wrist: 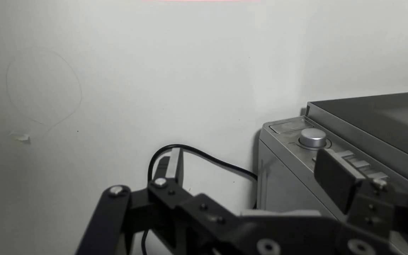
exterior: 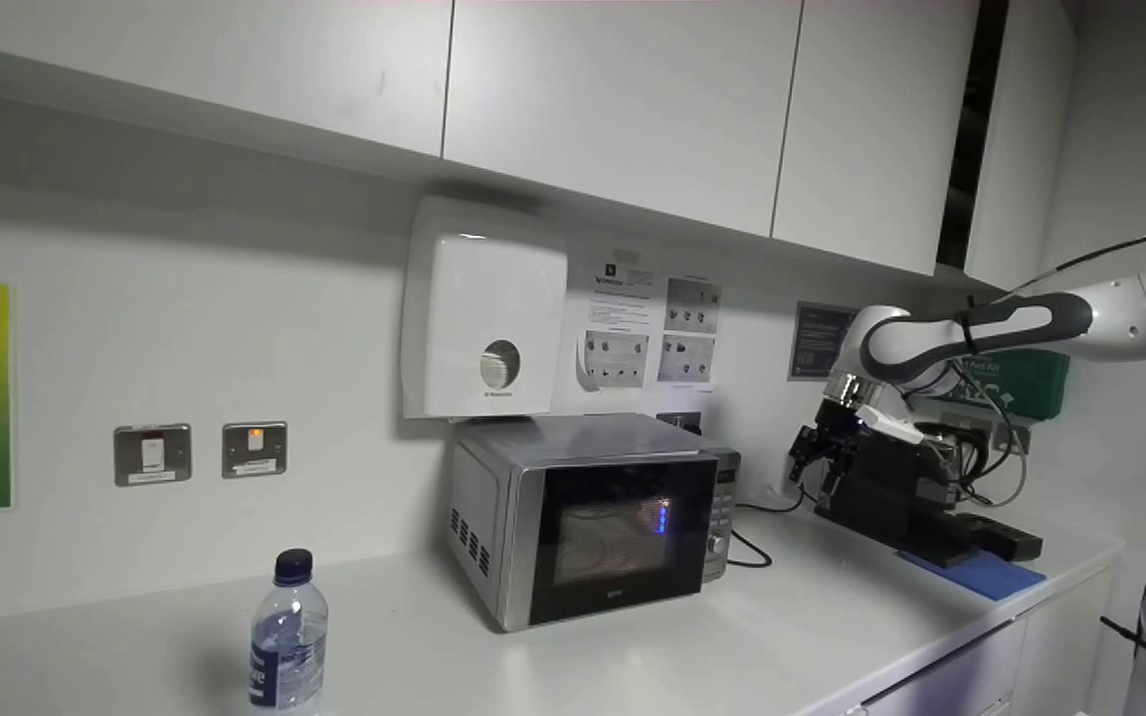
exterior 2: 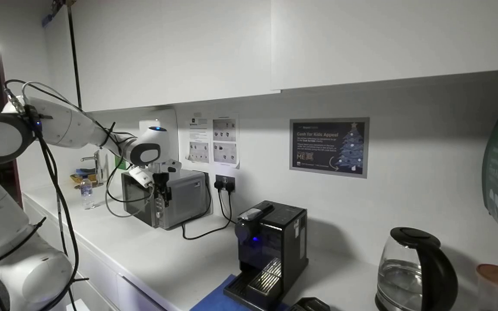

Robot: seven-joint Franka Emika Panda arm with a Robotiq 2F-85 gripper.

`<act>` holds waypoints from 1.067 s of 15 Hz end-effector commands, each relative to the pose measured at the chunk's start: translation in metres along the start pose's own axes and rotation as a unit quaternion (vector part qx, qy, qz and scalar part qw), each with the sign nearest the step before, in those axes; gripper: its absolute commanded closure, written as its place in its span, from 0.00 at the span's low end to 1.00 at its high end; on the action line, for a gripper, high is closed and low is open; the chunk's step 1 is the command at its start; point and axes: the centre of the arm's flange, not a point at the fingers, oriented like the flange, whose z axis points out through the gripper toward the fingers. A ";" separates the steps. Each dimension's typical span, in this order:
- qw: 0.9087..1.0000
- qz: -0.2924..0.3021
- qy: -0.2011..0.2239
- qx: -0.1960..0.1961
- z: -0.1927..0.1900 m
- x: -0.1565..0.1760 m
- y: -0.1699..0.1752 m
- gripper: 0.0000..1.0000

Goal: Close the microwave door then press a button on the microwave.

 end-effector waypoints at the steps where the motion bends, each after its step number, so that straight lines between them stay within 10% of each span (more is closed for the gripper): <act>1: 1.000 -0.006 -0.002 -0.018 0.000 -0.002 -0.006 0.00; 16: 0.995 -0.065 -0.052 -0.055 0.032 -0.047 -0.111 0.00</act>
